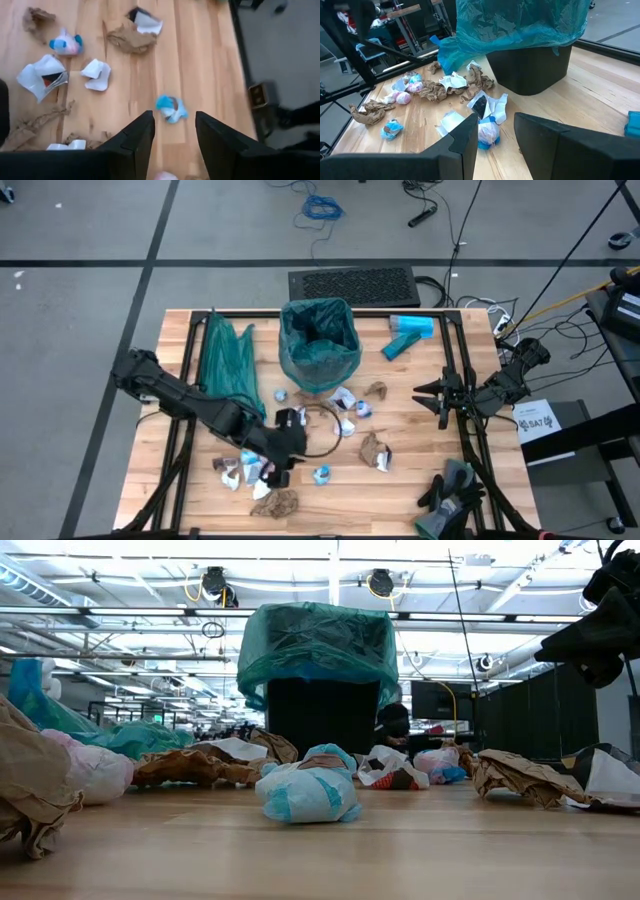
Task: Place trash/remove bag and relplace
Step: Put the blue plastic into the blue trash bag inside the black trash bin
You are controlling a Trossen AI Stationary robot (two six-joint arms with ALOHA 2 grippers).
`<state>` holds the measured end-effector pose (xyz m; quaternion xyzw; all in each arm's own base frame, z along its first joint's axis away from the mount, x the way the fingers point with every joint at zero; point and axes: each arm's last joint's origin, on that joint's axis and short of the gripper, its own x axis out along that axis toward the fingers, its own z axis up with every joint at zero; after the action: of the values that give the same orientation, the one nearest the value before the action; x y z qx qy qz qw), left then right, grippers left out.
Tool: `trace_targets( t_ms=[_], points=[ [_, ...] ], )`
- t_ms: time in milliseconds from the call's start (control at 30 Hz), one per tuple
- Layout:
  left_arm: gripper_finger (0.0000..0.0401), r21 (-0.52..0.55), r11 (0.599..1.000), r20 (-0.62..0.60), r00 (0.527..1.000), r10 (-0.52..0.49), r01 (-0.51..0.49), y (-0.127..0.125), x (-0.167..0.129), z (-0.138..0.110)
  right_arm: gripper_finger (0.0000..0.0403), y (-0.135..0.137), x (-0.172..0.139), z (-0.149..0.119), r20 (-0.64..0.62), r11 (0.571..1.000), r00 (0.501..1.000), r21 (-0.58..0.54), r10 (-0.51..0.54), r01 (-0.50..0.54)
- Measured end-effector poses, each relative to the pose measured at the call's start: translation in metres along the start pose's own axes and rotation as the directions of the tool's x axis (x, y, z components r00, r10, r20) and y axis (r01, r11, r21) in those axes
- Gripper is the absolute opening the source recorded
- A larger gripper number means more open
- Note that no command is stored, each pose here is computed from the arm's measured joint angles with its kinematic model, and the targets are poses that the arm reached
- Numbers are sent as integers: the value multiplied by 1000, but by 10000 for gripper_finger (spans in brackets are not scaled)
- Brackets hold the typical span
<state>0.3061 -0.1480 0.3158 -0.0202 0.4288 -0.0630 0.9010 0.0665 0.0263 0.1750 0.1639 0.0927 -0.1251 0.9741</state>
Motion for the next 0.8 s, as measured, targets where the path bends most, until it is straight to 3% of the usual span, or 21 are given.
trace_targets(
  t_ms=[267,467,800],
  points=[
    [150,138,990,-162,985,63,-41,-1,68,-13,121,0,0,0,0,1000,1000,0,0,0],
    [150,106,993,-158,986,-44,61,-2,111,-13,121,0,0,0,0,1000,1000,0,0,0],
    [150,243,965,-218,975,-45,99,-3,148,-26,121,0,0,0,0,1000,1000,0,0,0]
  ],
)
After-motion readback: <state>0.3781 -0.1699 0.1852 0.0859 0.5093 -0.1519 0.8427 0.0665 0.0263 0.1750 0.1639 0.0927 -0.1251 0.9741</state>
